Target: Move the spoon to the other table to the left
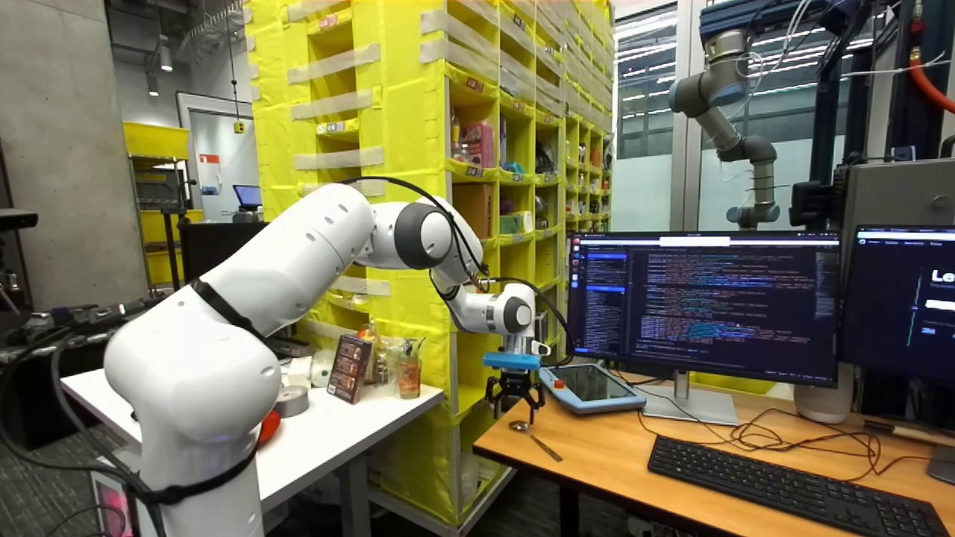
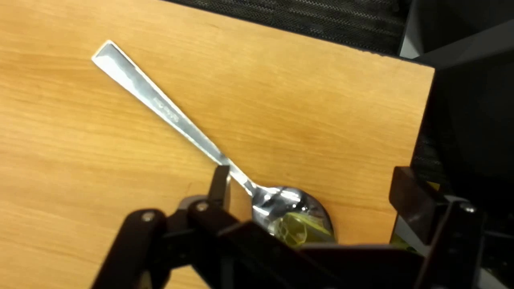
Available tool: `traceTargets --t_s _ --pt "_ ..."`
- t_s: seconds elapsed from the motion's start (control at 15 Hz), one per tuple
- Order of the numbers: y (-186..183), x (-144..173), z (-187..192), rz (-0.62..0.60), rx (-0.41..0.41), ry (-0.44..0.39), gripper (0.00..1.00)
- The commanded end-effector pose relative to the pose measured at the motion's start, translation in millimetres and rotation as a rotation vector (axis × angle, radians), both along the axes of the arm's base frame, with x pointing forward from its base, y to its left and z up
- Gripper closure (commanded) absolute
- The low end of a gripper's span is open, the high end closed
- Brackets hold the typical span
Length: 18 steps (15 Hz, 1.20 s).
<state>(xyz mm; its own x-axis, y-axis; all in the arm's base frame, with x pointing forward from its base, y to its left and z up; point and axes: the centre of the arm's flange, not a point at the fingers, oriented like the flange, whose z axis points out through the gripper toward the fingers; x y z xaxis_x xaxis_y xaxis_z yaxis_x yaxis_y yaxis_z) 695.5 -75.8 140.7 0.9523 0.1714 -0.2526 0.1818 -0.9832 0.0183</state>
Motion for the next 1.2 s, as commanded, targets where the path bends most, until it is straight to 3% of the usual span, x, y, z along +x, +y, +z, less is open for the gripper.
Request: traceTargets --t_s 0.0,0.27,0.33,0.4,0.53,1.0,1.13 --pt "-12.6 12.5 -12.9 -0.008 0.006 0.017 0.0" --pt "-20.4 16.1 -20.0 -0.016 0.006 0.015 0.0" --pt "-21.2 17.4 -20.0 -0.017 0.008 0.012 0.25" --pt "-21.8 18.4 -19.2 -0.017 0.008 0.011 0.26" --pt "-22.7 21.2 -16.5 -0.016 0.009 0.007 0.38" --pt "-23.0 29.0 -7.5 -0.018 0.009 0.002 0.94" --pt "-23.4 30.1 -7.0 -0.021 0.011 0.003 1.0"
